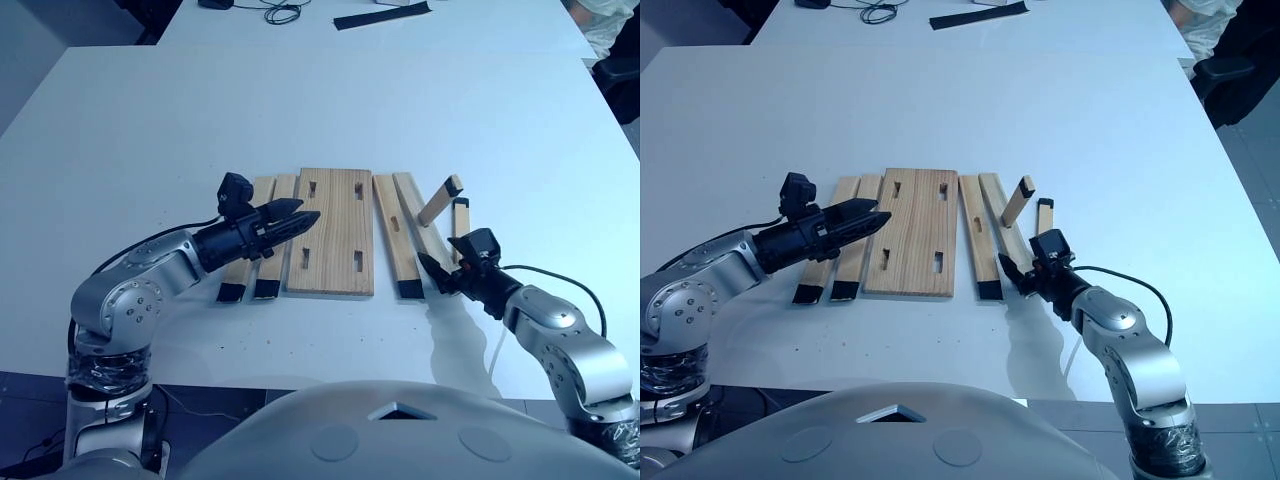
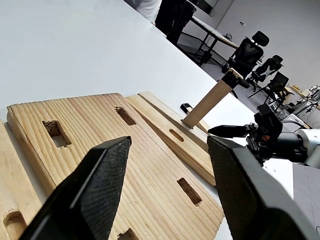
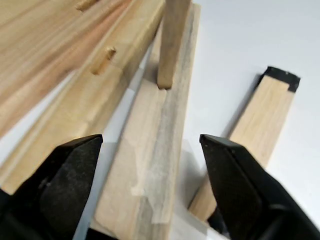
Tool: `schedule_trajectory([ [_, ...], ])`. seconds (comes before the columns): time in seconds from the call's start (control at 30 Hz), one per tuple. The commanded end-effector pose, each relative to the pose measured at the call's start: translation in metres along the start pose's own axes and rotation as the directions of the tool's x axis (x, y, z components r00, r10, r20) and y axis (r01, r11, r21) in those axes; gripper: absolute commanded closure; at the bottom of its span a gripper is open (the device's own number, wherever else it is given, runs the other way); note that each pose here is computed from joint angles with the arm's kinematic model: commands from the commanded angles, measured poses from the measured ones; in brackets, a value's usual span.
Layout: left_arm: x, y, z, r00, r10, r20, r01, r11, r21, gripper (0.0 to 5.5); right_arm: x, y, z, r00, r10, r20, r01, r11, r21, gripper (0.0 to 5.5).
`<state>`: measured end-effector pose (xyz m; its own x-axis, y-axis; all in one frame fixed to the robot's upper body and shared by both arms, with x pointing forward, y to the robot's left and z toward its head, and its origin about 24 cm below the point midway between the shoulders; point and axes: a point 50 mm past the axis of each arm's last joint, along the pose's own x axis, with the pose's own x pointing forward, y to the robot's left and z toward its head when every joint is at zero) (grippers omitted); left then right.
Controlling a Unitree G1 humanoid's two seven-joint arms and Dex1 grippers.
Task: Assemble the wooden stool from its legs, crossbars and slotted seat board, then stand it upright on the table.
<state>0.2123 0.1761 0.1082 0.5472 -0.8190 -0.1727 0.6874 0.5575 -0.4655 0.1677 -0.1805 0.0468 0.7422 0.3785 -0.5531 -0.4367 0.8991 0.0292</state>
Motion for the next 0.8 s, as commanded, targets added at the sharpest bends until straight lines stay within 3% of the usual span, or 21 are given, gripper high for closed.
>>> schedule_trajectory([
  [0.03,0.0026,-0.0002,0.0025,1.0,-0.002,-0.001,0.002,1.0,0.014,2.67,0.006,0.001,-0.0065,1.0,-0.002,-0.028,0.001,1.0,-0.009,1.9],
  [0.23,0.0027,-0.0004,0.0019,1.0,0.0,-0.002,0.0,1.0,0.011,2.67,0.0064,0.0,-0.0086,0.999,-0.004,-0.032,0.004,1.0,-0.009,1.9],
  [0.53,0.0039,0.0002,0.0019,1.0,-0.001,0.0,0.001,1.0,0.012,2.67,0.0075,-0.0021,-0.0096,0.999,-0.013,-0.037,0.012,1.0,-0.014,3.26],
  [0.8,0.0054,0.0011,0.0029,1.0,-0.001,0.003,0.0,1.0,0.015,2.67,0.0091,-0.0024,-0.009,0.999,-0.02,-0.041,0.019,1.0,-0.013,3.44],
])
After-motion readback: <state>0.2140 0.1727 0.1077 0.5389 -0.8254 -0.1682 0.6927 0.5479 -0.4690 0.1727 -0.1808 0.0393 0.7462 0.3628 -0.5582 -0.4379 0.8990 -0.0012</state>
